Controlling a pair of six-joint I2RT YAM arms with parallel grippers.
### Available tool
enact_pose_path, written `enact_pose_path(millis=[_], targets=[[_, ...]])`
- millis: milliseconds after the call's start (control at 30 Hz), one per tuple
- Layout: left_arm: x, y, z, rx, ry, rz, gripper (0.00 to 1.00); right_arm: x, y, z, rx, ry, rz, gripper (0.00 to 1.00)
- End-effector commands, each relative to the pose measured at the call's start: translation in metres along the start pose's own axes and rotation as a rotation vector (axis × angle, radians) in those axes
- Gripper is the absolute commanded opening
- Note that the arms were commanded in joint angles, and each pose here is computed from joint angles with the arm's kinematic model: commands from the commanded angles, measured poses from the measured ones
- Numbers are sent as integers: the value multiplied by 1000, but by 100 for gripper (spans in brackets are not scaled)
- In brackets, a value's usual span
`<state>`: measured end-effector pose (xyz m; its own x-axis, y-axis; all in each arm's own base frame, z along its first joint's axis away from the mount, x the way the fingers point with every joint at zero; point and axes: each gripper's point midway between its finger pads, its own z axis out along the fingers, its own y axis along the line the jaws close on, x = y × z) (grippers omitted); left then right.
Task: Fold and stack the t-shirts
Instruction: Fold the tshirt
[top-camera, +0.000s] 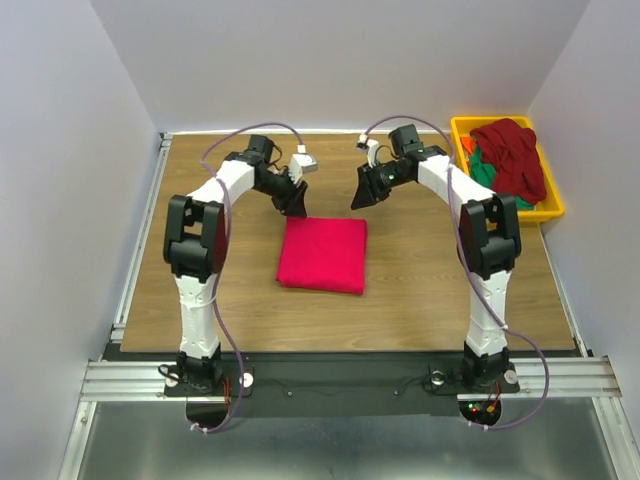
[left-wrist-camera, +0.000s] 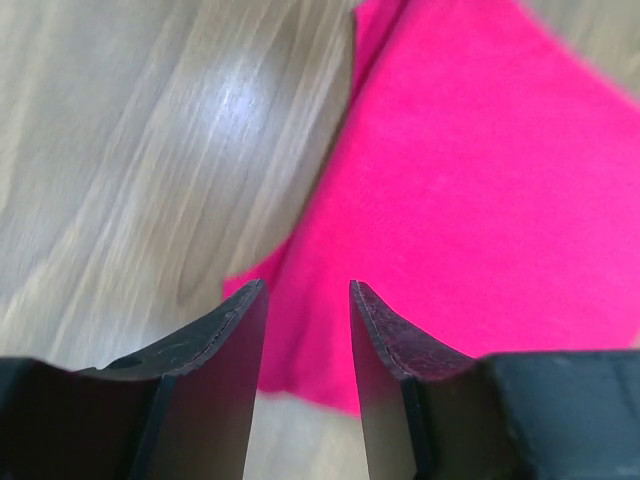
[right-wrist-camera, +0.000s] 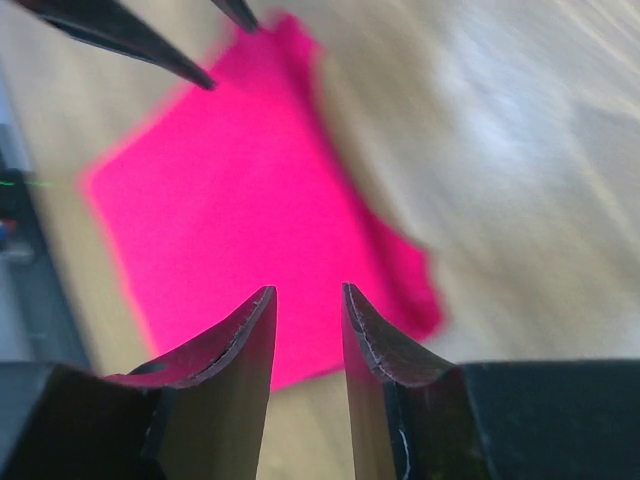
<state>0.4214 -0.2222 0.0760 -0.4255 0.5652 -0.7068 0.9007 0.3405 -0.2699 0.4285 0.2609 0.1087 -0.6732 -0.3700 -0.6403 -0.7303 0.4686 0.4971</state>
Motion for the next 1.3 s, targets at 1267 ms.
enact_pose_path(millis=[1267], targets=[[-33,-100,-16,269,-273,-486,48,24,49,-23,-215,-60,265,44]])
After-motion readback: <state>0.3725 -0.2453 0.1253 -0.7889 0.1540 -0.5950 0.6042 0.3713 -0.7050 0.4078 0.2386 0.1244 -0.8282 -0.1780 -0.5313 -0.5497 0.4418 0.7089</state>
